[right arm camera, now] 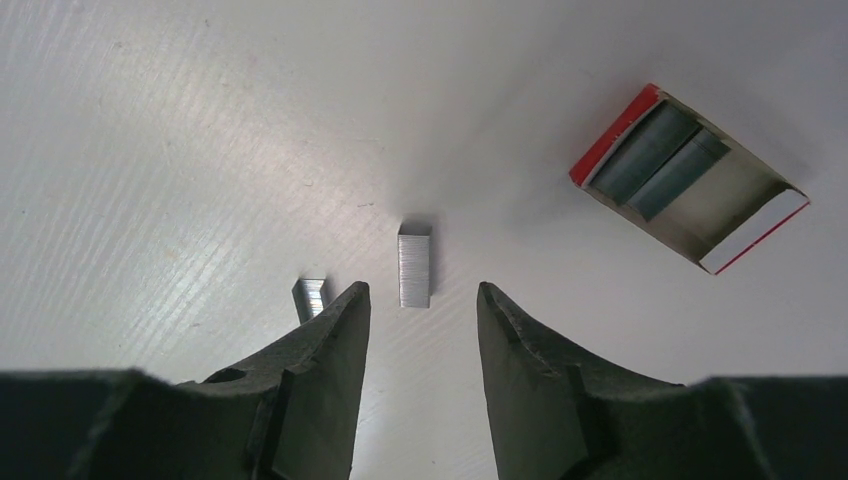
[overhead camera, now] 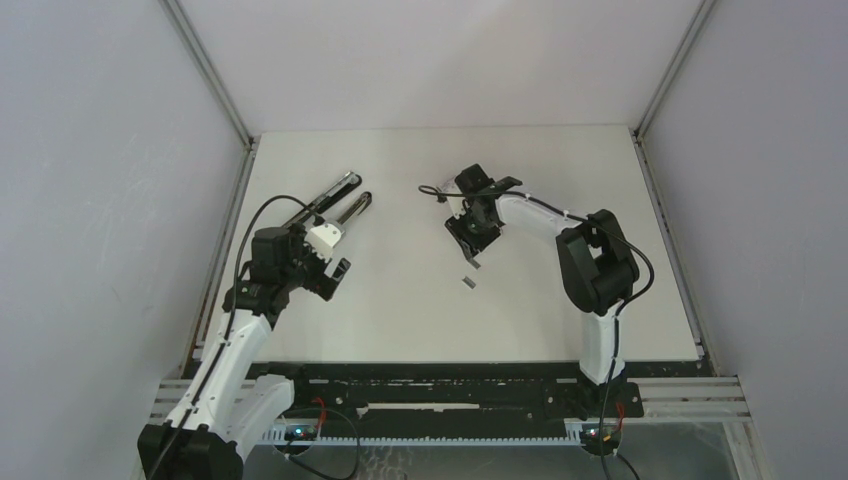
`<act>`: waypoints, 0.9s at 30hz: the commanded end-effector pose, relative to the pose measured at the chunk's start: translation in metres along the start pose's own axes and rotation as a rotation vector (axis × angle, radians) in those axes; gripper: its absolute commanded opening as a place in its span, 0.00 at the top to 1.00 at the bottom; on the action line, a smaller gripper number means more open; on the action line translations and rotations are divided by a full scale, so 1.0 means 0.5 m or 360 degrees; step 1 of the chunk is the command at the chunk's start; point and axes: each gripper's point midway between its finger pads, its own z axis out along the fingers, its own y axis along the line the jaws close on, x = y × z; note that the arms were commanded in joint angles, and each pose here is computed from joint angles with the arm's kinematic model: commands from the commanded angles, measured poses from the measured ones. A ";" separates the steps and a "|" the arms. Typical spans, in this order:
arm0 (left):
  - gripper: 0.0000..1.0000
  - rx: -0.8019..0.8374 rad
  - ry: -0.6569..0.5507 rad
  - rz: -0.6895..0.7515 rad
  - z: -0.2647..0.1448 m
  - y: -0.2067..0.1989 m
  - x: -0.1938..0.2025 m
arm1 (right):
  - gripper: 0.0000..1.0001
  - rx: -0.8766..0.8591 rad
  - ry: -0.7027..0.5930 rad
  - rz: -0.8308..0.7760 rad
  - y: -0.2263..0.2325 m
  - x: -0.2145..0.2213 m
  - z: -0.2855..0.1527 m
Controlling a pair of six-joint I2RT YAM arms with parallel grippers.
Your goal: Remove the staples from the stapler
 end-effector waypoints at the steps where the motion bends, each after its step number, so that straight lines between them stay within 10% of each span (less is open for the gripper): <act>1: 0.00 -0.0031 -0.0048 0.0036 -0.003 0.010 -0.013 | 0.57 -0.0015 0.0013 -0.0059 0.011 -0.003 0.012; 27: 0.00 -0.0031 -0.0043 0.0038 -0.002 0.010 -0.011 | 0.76 -0.0004 0.0105 -0.0091 0.014 0.017 0.040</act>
